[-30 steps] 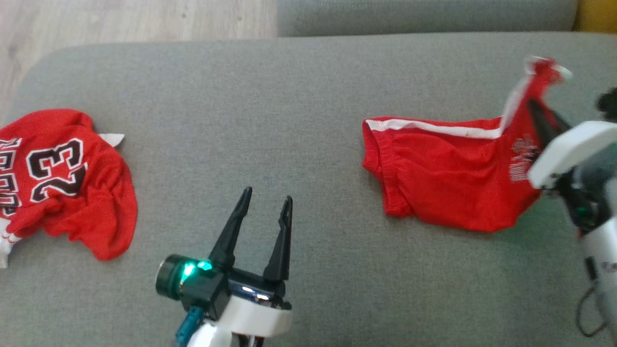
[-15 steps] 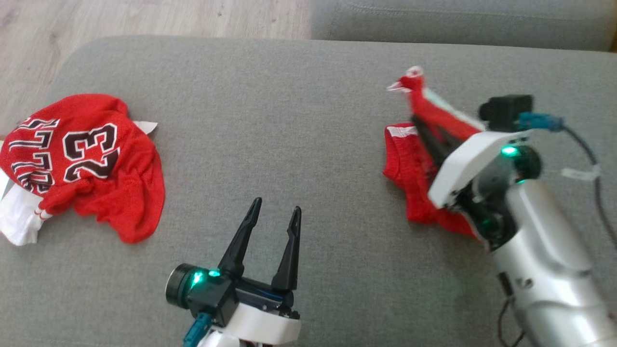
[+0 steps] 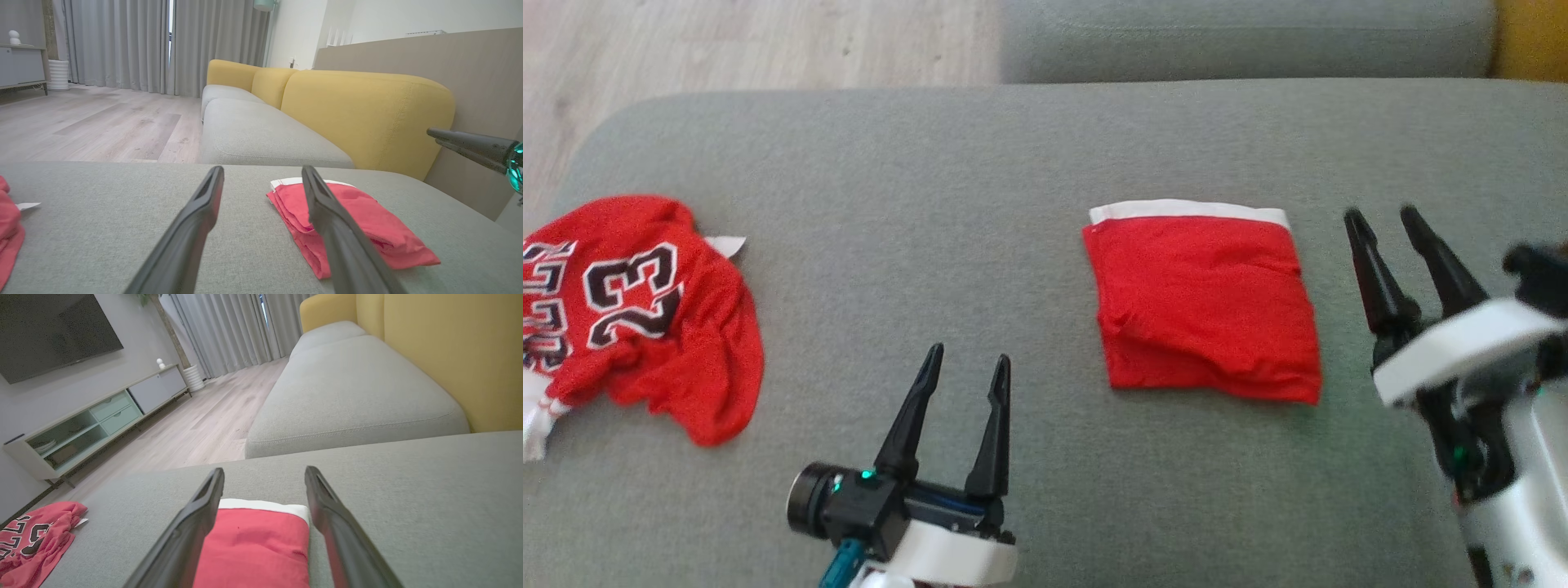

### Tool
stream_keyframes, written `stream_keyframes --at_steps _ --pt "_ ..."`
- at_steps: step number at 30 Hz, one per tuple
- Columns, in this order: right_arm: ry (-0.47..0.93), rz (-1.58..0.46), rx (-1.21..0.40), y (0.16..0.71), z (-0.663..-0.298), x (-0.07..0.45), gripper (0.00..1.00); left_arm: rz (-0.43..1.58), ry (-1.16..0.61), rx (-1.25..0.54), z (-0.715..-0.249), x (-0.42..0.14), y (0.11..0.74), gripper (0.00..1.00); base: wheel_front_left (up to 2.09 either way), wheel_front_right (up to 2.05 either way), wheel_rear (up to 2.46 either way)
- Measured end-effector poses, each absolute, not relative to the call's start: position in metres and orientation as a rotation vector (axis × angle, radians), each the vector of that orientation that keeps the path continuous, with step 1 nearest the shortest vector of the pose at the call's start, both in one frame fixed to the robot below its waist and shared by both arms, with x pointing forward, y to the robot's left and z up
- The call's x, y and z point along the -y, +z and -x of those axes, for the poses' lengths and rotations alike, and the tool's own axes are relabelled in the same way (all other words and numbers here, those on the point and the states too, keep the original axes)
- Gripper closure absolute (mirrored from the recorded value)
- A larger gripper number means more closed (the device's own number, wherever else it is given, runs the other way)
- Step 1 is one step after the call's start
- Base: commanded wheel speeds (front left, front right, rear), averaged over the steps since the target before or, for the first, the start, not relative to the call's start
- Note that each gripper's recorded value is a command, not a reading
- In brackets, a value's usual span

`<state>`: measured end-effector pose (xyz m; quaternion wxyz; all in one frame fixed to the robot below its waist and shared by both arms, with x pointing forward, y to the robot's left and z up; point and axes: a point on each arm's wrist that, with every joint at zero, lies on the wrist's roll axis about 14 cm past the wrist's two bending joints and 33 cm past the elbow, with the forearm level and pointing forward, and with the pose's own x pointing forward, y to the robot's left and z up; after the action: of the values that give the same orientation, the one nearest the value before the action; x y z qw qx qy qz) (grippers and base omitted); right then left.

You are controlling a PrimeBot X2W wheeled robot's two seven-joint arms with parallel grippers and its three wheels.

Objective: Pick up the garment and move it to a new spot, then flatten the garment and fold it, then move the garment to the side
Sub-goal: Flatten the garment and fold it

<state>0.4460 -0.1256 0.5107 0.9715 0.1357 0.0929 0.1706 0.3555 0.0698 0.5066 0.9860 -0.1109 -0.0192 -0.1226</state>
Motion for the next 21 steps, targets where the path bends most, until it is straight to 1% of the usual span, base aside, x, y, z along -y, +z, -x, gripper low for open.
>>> stream_keyframes --at_steps 4,11,18,21 --pt "0.297 -0.249 -0.133 0.507 -0.421 0.143 0.00 0.222 -0.247 0.030 -0.351 -0.068 0.504 0.00 0.00 0.00 0.00" --pt "0.276 -0.164 -0.032 0.500 -0.383 0.148 0.00 0.186 -0.215 0.039 -0.341 -0.075 0.504 0.00 0.00 0.00 0.00" --pt "0.226 -0.104 -0.019 0.480 -0.347 0.146 0.00 0.153 -0.180 0.040 -0.314 -0.081 0.502 0.00 0.00 0.00 0.00" --pt "0.237 -0.045 0.019 0.490 -0.338 0.142 0.00 0.143 -0.160 0.050 -0.306 -0.088 0.504 0.00 0.00 0.00 0.00"
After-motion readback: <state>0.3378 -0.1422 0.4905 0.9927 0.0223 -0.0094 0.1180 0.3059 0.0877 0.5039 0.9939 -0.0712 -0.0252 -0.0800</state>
